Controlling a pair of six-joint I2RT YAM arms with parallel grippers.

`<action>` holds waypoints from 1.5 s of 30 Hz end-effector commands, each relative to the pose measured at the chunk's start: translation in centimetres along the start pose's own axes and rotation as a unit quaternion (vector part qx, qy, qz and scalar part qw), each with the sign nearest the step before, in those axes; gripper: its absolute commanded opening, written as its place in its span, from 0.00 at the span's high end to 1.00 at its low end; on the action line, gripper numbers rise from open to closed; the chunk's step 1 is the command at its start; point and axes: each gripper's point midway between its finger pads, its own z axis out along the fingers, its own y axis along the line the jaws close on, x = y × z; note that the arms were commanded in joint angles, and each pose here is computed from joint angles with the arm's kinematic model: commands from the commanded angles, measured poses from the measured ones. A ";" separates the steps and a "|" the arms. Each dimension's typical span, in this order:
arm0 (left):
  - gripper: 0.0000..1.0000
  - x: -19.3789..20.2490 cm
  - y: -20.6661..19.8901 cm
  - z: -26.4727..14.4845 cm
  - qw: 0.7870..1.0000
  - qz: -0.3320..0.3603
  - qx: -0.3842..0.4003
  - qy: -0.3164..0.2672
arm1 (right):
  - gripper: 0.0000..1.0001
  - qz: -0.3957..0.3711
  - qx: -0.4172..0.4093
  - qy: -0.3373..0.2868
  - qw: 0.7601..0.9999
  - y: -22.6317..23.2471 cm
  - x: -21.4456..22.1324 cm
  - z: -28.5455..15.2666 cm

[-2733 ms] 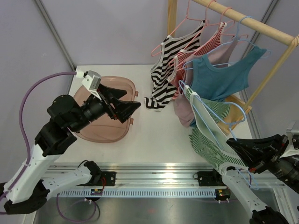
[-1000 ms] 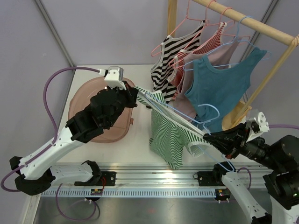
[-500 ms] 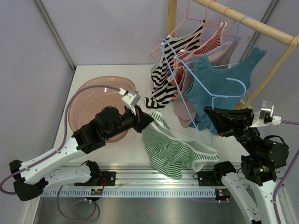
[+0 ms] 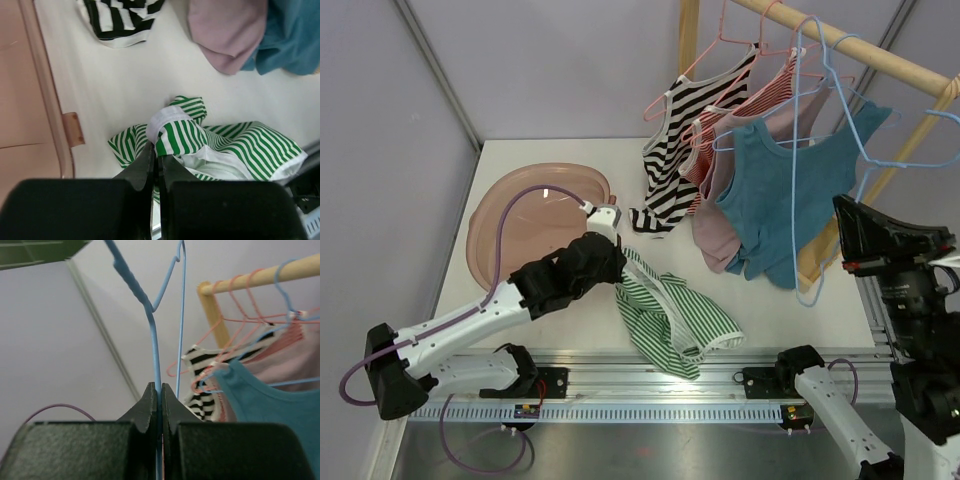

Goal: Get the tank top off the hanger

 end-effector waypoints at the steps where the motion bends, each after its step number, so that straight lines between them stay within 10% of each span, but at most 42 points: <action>1: 1.00 -2.8 0.2 0.5 0.999 -0.018 -0.027 -0.027 | 1.00 -0.046 0.165 0.087 0.981 -5.7 2.3 -4.2; 7: 0.76 -3.9 -1.2 0.8 1.000 -0.001 -0.006 -0.017 | 1.00 -0.062 0.294 0.142 0.943 -8.9 2.1 -8.1; 11: 0.03 -5.5 -2.3 -0.5 0.999 0.008 0.022 -0.027 | 1.00 -0.076 0.337 0.171 0.923 -10.4 2.4 -7.2; 28: 0.01 -3.6 -4.4 -7.8 0.988 0.033 0.147 -0.020 | 1.00 -0.154 0.456 0.133 0.866 -16.2 0.2 4.4; 45: 0.01 -3.0 -5.6 -7.5 0.986 0.042 0.159 -0.011 | 1.00 -0.207 0.533 0.127 0.811 -20.5 -0.3 4.3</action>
